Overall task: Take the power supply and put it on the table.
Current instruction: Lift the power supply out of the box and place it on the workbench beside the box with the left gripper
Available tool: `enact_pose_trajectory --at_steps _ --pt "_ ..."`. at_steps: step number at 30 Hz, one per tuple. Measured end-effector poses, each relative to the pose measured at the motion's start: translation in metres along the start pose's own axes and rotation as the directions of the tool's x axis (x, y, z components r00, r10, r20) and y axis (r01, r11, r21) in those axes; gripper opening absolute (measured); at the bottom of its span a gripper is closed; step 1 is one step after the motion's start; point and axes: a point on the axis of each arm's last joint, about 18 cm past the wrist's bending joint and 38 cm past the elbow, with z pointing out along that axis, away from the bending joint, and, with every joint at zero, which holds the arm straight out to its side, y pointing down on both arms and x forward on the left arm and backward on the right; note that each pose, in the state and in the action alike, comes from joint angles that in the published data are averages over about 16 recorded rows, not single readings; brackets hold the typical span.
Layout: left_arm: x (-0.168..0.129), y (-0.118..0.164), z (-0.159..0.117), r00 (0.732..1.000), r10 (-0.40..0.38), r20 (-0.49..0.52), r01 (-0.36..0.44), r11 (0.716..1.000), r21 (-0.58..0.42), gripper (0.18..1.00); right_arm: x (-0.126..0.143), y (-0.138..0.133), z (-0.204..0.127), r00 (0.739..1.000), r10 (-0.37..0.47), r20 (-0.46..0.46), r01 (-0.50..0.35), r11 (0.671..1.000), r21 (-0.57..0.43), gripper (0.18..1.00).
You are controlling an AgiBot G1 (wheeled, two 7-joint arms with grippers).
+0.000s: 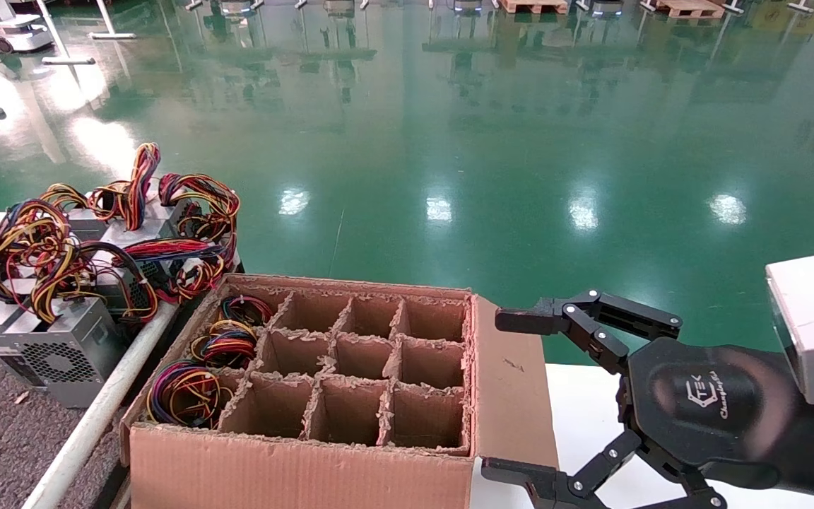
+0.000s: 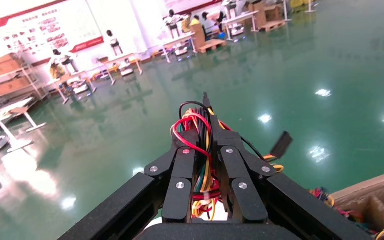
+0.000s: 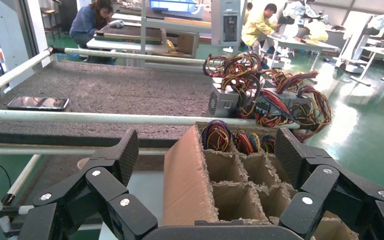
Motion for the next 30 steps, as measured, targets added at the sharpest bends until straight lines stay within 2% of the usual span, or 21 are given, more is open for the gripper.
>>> enact_pose_trajectory --at_steps 19,30 --pt "-0.01 0.059 -0.016 0.995 -0.045 0.083 0.059 0.985 -0.165 0.215 0.0 0.0 0.0 1.0 0.0 0.0 0.0 1.0 0.0 1.0" --pt "-0.004 0.083 -0.018 0.994 -0.08 0.077 0.095 0.972 -0.217 0.215 0.0 0.0 0.0 1.0 0.0 0.0 0.0 1.0 0.0 1.0"
